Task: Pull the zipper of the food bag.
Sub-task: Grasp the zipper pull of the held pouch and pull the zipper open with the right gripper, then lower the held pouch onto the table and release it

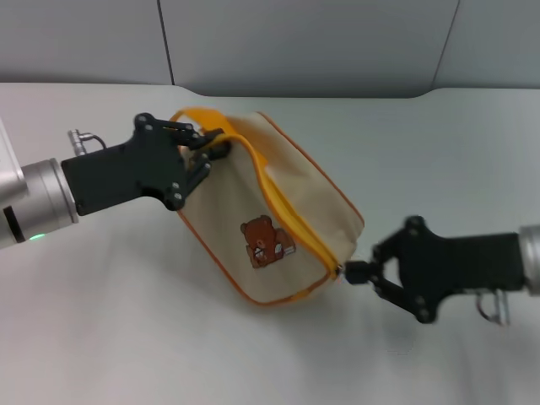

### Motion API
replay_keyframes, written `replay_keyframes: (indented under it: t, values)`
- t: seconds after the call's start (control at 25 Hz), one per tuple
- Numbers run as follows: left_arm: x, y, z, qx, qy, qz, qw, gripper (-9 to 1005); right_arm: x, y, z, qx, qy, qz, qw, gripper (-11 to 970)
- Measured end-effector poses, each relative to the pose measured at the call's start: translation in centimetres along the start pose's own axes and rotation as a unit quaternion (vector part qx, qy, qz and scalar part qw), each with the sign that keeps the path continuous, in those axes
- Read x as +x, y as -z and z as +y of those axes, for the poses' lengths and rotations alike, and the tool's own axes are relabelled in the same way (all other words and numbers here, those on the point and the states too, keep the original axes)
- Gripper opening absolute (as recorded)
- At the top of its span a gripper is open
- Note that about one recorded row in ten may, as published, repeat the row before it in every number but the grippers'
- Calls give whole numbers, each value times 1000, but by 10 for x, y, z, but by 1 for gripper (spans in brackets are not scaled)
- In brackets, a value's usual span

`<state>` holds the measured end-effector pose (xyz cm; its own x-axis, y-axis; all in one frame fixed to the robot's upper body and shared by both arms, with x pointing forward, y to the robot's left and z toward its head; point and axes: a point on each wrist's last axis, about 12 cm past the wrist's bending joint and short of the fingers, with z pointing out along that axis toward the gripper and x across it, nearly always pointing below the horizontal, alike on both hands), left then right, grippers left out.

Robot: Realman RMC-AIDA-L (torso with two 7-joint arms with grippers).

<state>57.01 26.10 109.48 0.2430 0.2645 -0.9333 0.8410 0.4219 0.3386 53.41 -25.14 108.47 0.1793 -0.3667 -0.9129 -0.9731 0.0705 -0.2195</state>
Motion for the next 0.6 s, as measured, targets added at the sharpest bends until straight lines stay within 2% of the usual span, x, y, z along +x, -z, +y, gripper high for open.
replay_keyframes:
  t: [0.12, 0.2, 0.36, 0.44, 0.48, 0.52, 0.6]
  values:
    - [2, 2, -1, -3, 7, 2, 1000, 83, 3, 7, 4, 14, -13, -7, 1000, 6]
    - [3, 5, -3, -4, 20, 4, 1000, 83, 5, 15, 5, 55, -40, -28, 997, 8]
    - [8, 10, -7, -8, 43, 8, 999, 83, 6, 18, 5, 73, -73, -44, 994, 11]
    - [12, 14, -11, -15, 62, 13, 998, 83, 9, 19, 5, 82, -93, -50, 991, 13]
    - [15, 16, -14, -20, 77, 17, 997, 83, 12, 21, 5, 108, -119, -68, 985, 14]
    - [18, 18, -18, -23, 91, 20, 995, 83, 12, 21, 5, 108, -119, -68, 985, 15]
    - [29, 23, -29, -40, 136, 30, 989, 83, 14, 24, 8, 145, -155, -115, 970, 17]
